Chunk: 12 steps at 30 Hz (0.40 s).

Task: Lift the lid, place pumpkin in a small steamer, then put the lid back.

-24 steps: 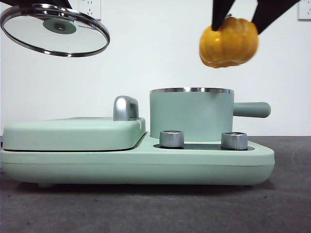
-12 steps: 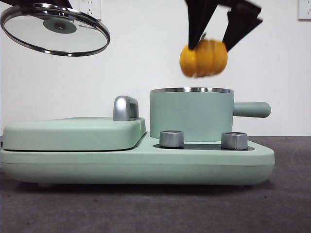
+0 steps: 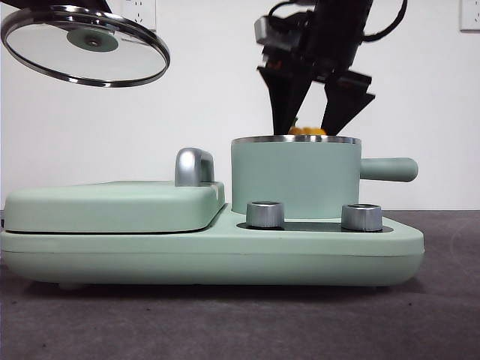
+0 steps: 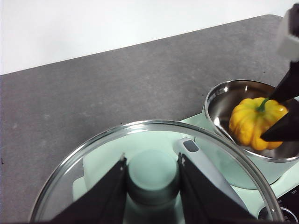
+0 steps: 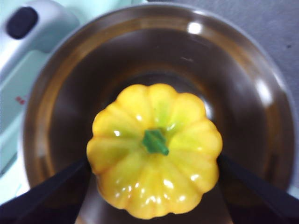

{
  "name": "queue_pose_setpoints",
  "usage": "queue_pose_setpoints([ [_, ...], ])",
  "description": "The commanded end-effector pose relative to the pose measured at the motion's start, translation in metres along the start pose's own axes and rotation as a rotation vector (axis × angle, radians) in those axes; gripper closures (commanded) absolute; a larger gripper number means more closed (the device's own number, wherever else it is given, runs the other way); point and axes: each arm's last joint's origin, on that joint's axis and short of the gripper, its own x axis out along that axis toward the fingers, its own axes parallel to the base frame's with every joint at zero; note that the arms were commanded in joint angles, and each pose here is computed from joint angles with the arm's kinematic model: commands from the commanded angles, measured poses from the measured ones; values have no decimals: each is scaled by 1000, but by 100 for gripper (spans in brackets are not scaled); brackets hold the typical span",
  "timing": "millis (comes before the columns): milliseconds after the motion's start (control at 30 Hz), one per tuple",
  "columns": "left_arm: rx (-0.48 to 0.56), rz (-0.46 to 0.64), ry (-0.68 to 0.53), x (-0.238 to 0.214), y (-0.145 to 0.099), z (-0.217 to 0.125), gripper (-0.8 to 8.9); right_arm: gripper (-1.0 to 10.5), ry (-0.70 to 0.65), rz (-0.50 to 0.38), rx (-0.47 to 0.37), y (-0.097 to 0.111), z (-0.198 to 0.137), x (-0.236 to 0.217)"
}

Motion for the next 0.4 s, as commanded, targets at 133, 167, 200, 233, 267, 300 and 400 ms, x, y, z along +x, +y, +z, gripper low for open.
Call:
queue_pose_setpoints([
  [133, 4, -3, -47, -2, -1, 8, 806, 574, -7, 2, -34, 0, 10, 18],
  [167, 4, -4, -47, -2, -1, 8, 806, 574, -9, 1, -34, 0, 11, 20],
  [200, 4, -3, -47, -2, -1, 8, 806, 574, -9, 1, -34, 0, 11, 22],
  [233, 4, -4, -46, -2, -1, 8, 806, 574, -11, 1, -35, 0, 11, 22],
  [267, 3, -3, -45, -2, -1, 8, 806, 574, -16, 1, -35, 0, 12, 22],
  [300, 3, -4, -44, -2, -1, 7, 806, 574, -23, 0, -36, 0, 13, 22],
  [400, 3, -4, -42, -2, -1, 7, 806, 574, -41, -1, -37, -1, 14, 22],
])
